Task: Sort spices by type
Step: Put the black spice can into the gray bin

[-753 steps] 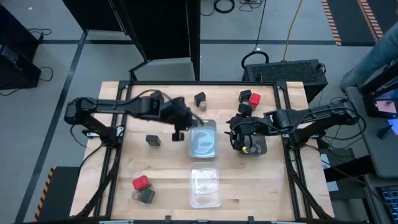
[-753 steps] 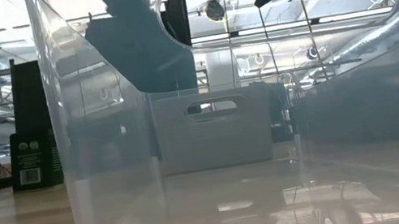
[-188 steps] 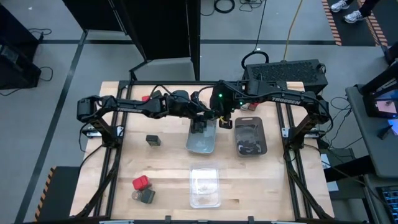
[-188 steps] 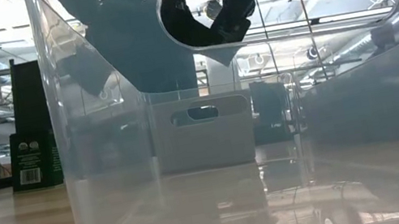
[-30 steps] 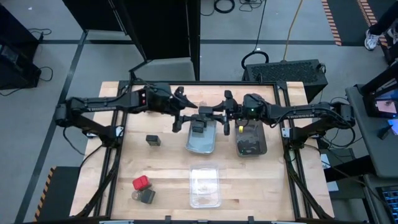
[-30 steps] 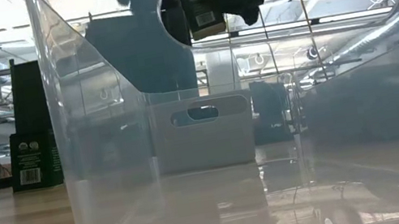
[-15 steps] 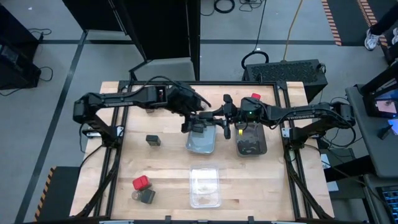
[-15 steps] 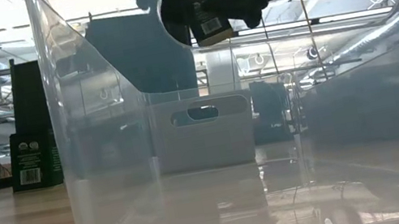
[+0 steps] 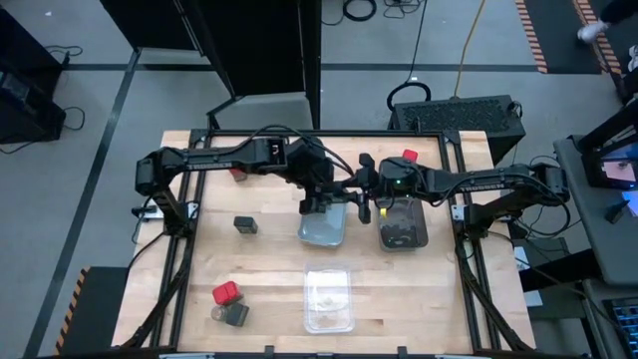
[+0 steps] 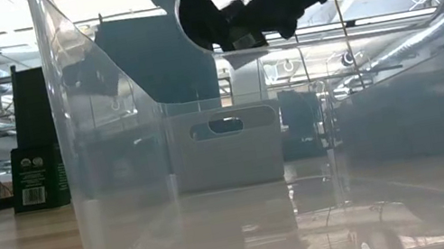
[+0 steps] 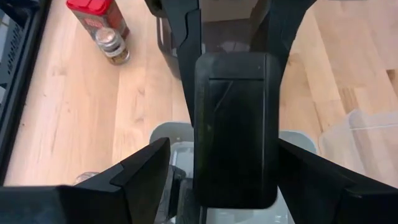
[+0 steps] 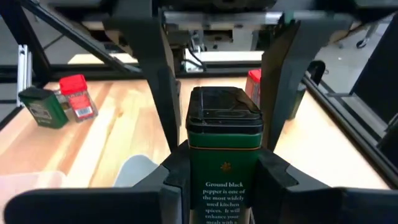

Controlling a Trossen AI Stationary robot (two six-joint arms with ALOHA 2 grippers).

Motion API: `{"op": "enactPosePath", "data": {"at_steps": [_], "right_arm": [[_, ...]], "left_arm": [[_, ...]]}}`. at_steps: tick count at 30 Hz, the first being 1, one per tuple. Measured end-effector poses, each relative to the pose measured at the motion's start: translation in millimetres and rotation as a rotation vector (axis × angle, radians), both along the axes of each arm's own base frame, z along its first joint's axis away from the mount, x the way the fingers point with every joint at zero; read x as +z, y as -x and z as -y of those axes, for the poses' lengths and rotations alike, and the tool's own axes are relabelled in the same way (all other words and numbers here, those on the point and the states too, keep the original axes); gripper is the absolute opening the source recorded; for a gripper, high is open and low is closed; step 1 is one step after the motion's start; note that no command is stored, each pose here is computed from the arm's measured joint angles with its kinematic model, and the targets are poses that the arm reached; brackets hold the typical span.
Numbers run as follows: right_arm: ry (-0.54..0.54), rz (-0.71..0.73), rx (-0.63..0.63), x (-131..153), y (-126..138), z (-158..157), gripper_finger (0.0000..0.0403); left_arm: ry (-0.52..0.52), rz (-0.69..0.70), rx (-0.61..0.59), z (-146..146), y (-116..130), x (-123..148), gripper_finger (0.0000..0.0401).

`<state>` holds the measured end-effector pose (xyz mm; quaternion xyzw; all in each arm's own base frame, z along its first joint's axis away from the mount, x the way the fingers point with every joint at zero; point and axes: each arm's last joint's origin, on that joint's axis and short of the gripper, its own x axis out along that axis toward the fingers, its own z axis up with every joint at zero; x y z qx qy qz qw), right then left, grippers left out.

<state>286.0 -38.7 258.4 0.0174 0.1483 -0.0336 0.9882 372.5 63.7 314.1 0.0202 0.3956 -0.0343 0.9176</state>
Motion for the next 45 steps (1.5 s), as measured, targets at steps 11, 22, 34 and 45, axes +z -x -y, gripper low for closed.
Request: {"op": "enactPosePath", "data": {"at_steps": [11, 22, 34, 45], "right_arm": [[0.011, -0.021, 0.004, -2, 1, 0, 0.0091], [0.011, -0.023, 0.001, -2, 1, 0, 0.0091], [0.029, -0.026, 0.0, -2, 1, 1, 0.0112], [0.109, -0.055, -0.071, 11, 18, 1, 0.0216]], "left_arm": [[-0.002, 0.01, -0.001, 0, -1, 1, 0.0277], [-0.007, 0.014, 0.002, 0, -1, 1, 0.0175], [-0.036, 0.011, 0.004, -1, -1, 1, 0.0137], [-0.075, -0.108, 0.021, -4, 11, -4, 0.0137]]}}
